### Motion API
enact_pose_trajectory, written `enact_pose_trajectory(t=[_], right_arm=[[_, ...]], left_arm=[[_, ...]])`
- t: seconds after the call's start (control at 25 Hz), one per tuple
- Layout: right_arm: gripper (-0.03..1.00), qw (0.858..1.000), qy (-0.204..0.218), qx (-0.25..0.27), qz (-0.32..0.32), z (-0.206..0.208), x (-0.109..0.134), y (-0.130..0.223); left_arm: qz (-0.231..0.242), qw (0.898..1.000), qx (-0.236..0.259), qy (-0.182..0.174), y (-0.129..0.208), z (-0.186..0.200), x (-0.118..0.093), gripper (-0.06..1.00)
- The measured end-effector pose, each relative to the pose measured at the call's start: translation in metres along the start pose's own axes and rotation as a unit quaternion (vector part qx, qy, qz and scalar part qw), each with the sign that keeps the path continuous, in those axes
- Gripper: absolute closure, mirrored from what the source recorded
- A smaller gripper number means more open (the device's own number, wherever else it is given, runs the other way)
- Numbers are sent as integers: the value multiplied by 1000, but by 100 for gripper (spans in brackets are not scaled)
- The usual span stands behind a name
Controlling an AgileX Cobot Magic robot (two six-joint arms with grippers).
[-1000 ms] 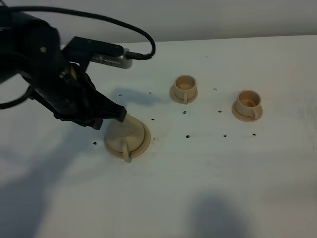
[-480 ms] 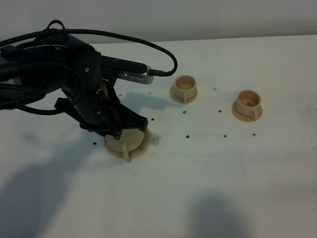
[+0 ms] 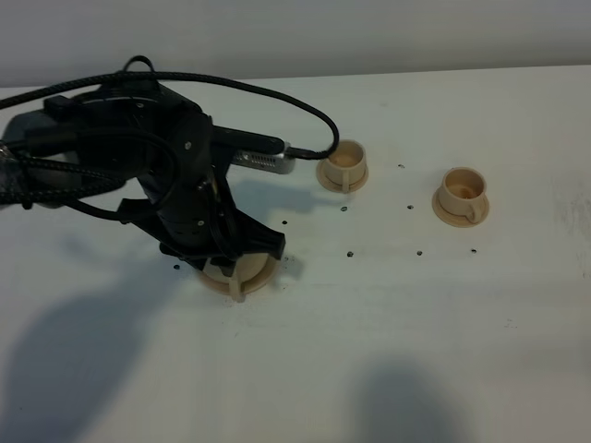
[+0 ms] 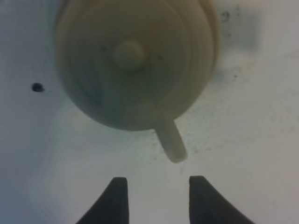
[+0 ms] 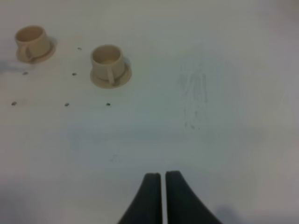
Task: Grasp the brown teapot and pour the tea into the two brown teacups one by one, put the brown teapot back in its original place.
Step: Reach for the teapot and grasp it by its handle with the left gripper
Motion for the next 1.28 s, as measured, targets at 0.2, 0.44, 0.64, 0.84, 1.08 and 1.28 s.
enact_pose_trajectory(t=[0.2,0.44,0.64,0.84,1.08,1.28], right_arm=[[97,1000,0,0,0,0,0,0],[97,1000,0,0,0,0,0,0],[97,1000,0,0,-1,0,0,0],[95,1000,0,0,-14,0,0,0],[82,1000,0,0,-24,0,0,0],[65,1000,0,0,-24,0,0,0]], left_arm=[[5,1000,-3,2,0,0,-5,57],[29,1000,2,0,1,-2,-5,57],[32,999,25,-7,3,-13,-5,57],[35,999,33,-10,3,-21,-6,57],[42,999,32,-10,1,-25,-7,58],[43,999,28,-10,0,-28,-7,58]])
Point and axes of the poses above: a point on each arm's last joint axis where the gripper is mounted, z pointing back along that axis away from the gripper, x along the wrist's bending axis when the last joint is at zero, y = z × x, the point moved 3 cm from there along -z, pointing out along that axis toward the gripper, and after that the axes turned 4 degrees about -z, right-handed, at the moved point
